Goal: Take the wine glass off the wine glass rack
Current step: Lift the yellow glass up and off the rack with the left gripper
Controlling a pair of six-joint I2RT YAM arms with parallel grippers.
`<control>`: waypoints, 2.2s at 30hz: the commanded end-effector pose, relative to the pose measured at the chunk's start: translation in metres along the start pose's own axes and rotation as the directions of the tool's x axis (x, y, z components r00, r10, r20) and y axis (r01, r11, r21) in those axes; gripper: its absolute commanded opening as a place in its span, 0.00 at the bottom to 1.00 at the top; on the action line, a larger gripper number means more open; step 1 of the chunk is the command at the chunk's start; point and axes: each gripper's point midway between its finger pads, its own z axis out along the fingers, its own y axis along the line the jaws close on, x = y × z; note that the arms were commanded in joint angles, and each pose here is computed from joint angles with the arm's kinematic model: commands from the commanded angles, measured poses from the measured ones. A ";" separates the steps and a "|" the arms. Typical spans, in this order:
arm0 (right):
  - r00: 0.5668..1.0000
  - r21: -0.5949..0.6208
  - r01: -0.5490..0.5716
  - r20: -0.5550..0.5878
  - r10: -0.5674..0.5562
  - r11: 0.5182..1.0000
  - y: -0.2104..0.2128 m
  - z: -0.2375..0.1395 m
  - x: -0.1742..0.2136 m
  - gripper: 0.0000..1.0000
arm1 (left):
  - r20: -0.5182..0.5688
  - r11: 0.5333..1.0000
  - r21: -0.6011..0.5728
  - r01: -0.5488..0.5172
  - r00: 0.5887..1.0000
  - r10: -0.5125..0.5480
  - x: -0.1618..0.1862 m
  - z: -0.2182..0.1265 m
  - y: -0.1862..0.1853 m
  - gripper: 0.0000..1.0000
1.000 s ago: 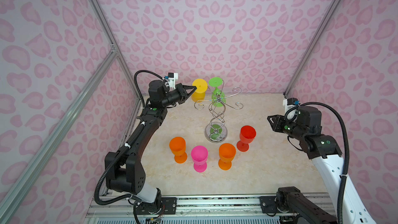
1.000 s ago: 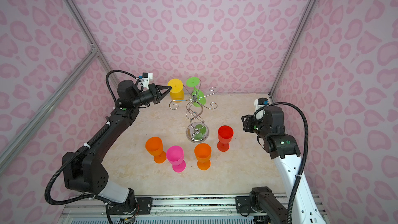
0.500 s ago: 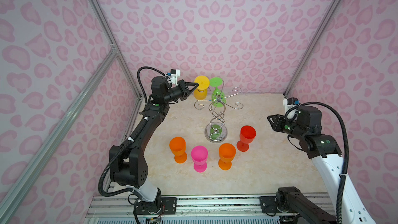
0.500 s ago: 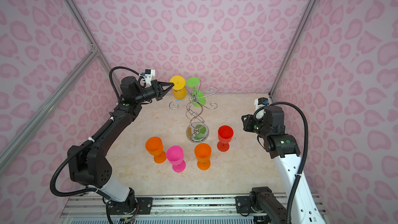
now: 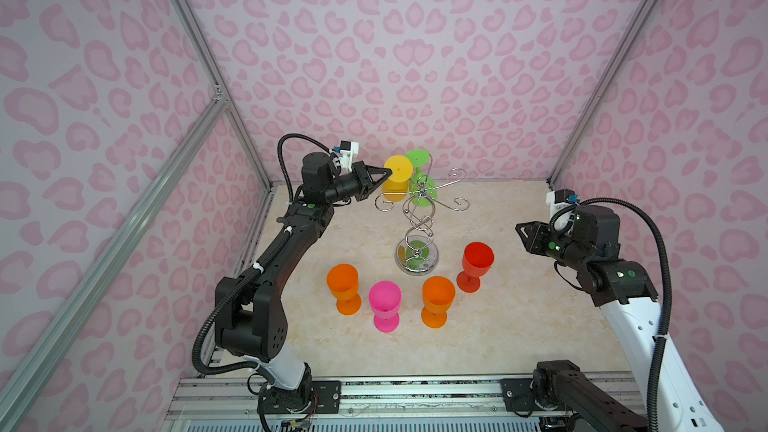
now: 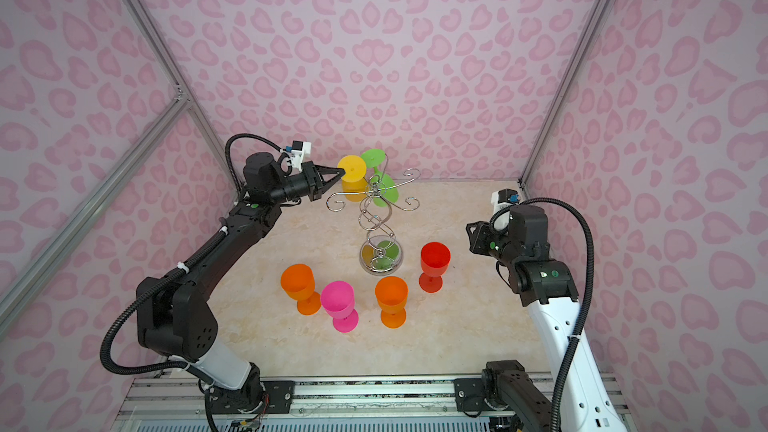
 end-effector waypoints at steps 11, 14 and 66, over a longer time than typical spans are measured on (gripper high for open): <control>1.000 -0.022 0.006 0.013 -0.006 1.000 0.003 -0.001 -0.002 0.28 | 0.021 0.997 0.022 -0.071 0.997 0.070 0.010 -0.026 -0.023 0.03; 1.000 -0.022 0.005 0.016 -0.005 1.000 0.003 -0.002 -0.002 0.28 | 0.035 0.997 0.011 -0.079 0.996 0.079 0.010 -0.034 -0.024 0.03; 0.907 -0.616 0.022 0.344 0.244 0.787 0.109 -0.049 -0.103 0.67 | 0.197 0.813 0.422 -0.402 0.916 0.350 0.049 -0.115 -0.251 0.03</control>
